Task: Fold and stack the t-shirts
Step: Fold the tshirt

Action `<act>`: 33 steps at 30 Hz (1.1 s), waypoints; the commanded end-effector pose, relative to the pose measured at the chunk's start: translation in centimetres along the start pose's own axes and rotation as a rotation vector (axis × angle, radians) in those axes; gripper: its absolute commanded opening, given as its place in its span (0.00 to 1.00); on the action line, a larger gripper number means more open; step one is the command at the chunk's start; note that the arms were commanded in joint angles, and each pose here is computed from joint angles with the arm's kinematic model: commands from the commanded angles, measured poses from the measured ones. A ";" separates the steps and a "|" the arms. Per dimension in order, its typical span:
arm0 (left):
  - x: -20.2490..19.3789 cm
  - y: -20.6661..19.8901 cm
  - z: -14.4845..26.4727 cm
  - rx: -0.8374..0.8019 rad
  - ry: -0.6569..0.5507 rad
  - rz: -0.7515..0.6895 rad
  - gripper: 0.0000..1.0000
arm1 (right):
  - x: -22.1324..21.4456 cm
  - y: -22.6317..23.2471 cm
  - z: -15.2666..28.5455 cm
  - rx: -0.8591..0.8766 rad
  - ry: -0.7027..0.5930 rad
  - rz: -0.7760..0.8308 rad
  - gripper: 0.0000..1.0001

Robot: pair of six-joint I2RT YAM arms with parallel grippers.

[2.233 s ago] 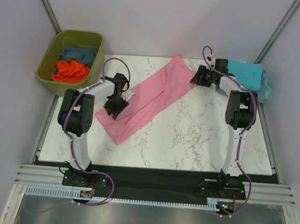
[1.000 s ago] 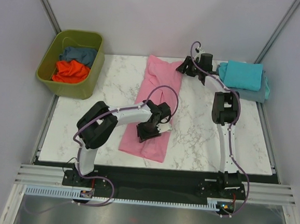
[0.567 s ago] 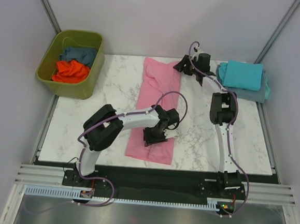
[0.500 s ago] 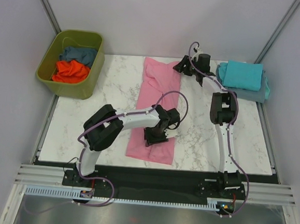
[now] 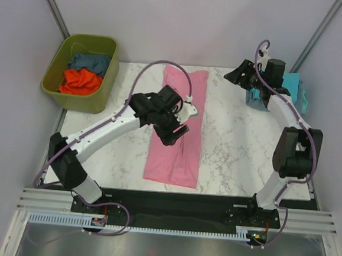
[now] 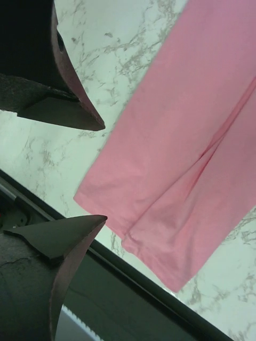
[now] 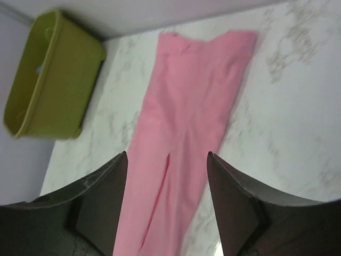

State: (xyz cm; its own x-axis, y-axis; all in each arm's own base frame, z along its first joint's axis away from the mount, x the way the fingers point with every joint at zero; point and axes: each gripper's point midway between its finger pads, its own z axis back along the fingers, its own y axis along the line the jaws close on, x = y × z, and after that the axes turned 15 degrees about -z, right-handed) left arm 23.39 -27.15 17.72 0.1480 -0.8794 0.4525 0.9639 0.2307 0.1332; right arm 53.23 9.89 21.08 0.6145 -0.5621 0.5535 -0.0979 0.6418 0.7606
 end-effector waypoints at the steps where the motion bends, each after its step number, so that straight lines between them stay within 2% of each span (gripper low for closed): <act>1: 0.1 -0.8 1.4 -0.086 -0.098 0.231 0.73 | -9.1 1.6 3.7 0.035 0.246 -0.222 0.69; 2: -1.5 0.7 1.5 -0.061 -0.081 0.327 0.73 | -11.0 2.2 4.9 0.065 0.310 -0.287 0.68; 3: -2.8 1.3 1.4 -0.050 -0.066 0.364 0.73 | -12.0 3.0 6.3 0.077 0.327 -0.323 0.68; 4: -5.1 1.1 1.0 -0.053 -0.027 0.407 0.73 | -15.1 1.7 7.5 0.032 0.385 -0.440 0.67; 5: -7.3 2.1 1.1 -0.031 -0.007 0.474 0.73 | -16.4 1.4 8.4 0.022 0.408 -0.489 0.67; 8: -12.1 0.9 0.0 -0.051 0.082 0.570 0.73 | -20.9 0.3 11.2 -0.056 0.480 -0.524 0.68; 9: -5.5 -2.5 0.6 -0.352 -0.146 0.851 0.68 | -23.0 -0.1 12.3 -0.076 0.513 -0.539 0.68; 14: -8.5 -4.3 -1.4 -0.432 -0.111 1.035 0.69 | -30.5 -1.5 16.3 -0.170 0.684 -0.611 0.68; 17: -10.0 -4.8 -2.2 -0.428 -0.098 1.095 0.69 | -34.4 -2.3 18.8 -0.219 0.777 -0.636 0.68; 20: -11.3 -5.4 -2.9 -0.427 -0.081 1.153 0.68 | -36.8 -2.0 20.2 -0.240 0.834 -0.588 0.68; 24: -13.4 -6.3 -4.0 -0.394 -0.039 1.193 0.68 | -38.6 -2.0 20.6 -0.279 0.895 -0.573 0.68; 33: -15.0 -5.4 -6.4 -0.323 0.017 1.223 0.67 | -40.8 -3.7 19.7 -0.381 0.927 -0.595 0.67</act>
State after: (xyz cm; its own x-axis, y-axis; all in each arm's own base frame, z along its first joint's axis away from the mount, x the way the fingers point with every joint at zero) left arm 15.67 -17.62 4.84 0.9732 -0.2116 0.0904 0.2228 0.7679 -0.6006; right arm 12.86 20.14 3.15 0.8394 -0.3035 -0.4508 0.5364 0.5964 0.5972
